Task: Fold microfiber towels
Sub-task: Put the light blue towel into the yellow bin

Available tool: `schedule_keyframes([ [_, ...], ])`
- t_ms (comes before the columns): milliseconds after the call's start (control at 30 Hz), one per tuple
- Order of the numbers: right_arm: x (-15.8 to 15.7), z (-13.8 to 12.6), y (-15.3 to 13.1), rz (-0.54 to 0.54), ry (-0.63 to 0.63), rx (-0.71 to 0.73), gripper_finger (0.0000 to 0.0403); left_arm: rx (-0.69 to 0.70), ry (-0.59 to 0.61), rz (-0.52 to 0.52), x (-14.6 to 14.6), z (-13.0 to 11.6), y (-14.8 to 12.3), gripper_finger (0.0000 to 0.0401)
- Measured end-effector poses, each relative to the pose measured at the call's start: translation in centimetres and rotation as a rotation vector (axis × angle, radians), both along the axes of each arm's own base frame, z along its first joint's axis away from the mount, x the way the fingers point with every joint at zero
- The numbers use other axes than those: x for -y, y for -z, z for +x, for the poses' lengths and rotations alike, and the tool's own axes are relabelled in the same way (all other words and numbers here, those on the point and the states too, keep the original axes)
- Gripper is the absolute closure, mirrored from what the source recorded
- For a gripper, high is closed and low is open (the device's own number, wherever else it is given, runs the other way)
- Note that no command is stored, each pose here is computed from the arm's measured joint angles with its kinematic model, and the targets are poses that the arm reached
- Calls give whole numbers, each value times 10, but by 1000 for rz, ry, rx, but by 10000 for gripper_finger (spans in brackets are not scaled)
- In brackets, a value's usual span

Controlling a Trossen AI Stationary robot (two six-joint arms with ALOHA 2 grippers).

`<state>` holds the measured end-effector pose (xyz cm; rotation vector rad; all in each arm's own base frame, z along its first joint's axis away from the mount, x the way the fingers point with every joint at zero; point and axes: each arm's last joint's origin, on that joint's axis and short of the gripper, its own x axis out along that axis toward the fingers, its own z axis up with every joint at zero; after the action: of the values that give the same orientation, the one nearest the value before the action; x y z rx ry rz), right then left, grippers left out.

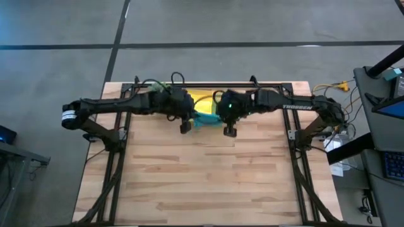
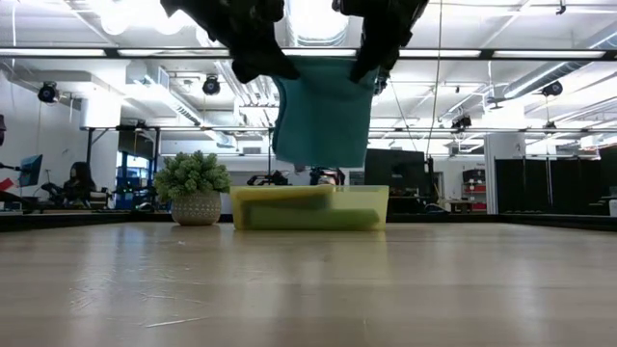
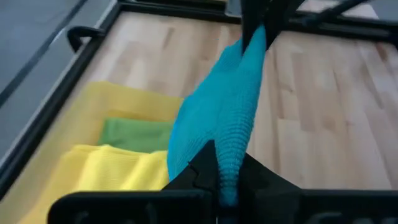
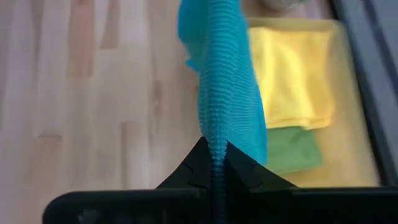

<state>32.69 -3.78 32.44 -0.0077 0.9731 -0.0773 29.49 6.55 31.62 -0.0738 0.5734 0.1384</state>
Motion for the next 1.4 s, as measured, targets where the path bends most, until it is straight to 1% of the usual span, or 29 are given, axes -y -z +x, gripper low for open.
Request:
schedule_keyframes([
  [133, 22, -9, -9, -32, 10, 36, 394, 28, -41, -6, -19, -3, -6, 401],
  [333, 54, -18, -12, -22, 6, 58, 394, 46, -51, -41, -44, -4, -8, 401],
  [400, 62, -21, -12, -37, 7, 54, 394, 46, -48, -31, -49, 0, -9, 401],
  [567, 79, -27, -12, -40, -9, 55, 394, 48, -45, -52, -65, 11, -11, 401],
  [667, 89, -32, -11, -53, 3, 46, 394, 45, -50, -59, -73, 18, -11, 401],
  [833, 104, -38, -11, -78, 19, 49, 394, 49, -67, -34, -88, 23, -12, 401],
  [1033, 120, -44, -13, -113, 23, 71, 394, 61, -94, -17, -108, 18, -15, 401],
  [1200, 133, -48, -13, -117, 34, 108, 394, 56, -107, -35, -125, 17, -10, 401],
  [1400, 149, -45, 0, -119, 55, 83, 394, 11, -92, 19, -143, 22, 3, 401],
])
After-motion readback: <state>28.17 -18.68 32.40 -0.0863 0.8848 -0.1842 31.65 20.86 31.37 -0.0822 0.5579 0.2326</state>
